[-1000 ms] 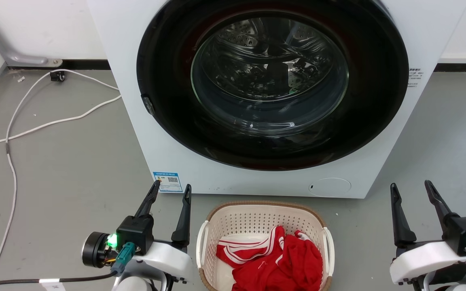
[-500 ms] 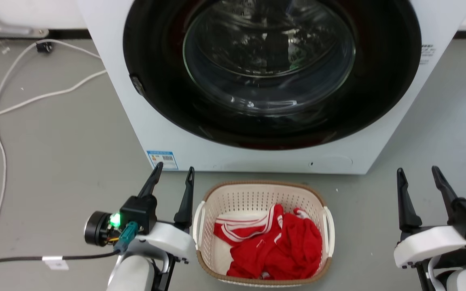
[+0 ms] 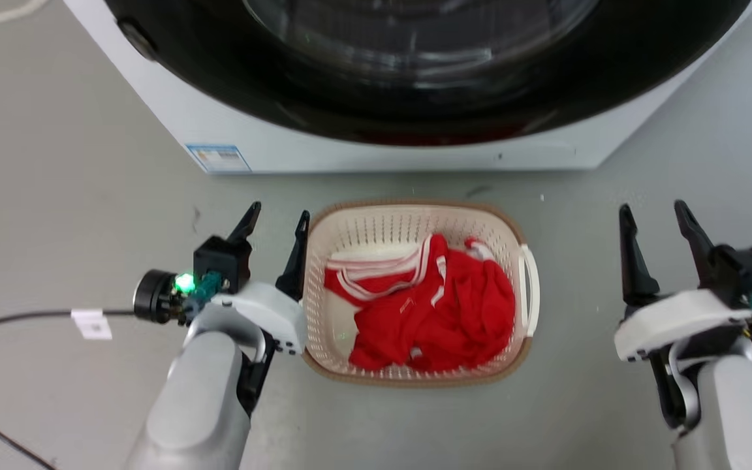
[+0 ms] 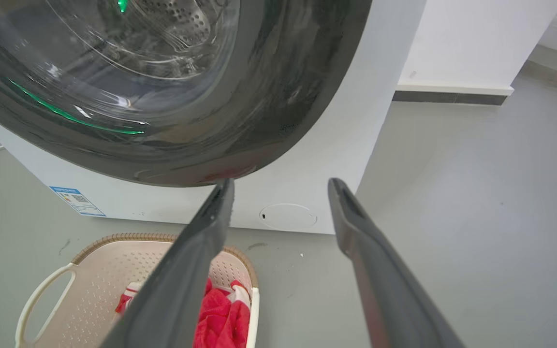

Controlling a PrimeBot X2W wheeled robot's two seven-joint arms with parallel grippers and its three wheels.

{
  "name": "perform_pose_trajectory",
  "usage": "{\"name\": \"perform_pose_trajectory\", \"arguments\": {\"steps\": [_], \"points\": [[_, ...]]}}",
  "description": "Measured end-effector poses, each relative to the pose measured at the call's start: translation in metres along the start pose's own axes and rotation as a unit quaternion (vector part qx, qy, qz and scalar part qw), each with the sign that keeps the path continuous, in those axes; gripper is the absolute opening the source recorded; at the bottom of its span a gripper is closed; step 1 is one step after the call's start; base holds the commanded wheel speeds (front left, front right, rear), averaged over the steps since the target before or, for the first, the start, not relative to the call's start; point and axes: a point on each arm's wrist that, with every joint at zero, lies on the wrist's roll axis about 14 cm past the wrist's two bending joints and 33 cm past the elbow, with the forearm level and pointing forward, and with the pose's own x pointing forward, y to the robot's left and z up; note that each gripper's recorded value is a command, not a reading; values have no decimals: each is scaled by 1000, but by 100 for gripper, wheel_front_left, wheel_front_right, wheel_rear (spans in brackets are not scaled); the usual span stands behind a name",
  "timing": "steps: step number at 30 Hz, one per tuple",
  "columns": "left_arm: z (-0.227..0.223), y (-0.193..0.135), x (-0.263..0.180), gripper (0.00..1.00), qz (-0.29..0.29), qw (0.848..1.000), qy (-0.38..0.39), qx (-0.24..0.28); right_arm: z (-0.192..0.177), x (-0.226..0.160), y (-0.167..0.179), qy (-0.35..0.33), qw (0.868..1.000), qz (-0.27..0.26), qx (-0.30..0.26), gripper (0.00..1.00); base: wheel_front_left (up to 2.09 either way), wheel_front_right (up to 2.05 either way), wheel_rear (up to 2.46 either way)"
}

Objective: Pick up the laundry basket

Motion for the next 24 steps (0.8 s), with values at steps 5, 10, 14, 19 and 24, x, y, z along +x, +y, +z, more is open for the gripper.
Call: {"name": "perform_pose_trajectory", "arguments": {"steps": [5,10,14,19,24], "points": [[-49,8,22,100,-3,997,72,-17,-43,19,2,54,998,5,8,100,0,0,0],[-99,13,34,100,-4,988,149,-34,-88,31,5,114,993,14,12,100,0,0,0],[-135,21,39,100,1,978,202,-46,-120,39,12,152,988,25,16,100,0,0,0],[-174,20,43,100,-7,964,260,-55,-158,45,20,202,978,40,18,100,0,0,0],[-205,26,44,100,-6,949,309,-65,-195,44,25,257,965,48,24,100,0,0,0]]}}
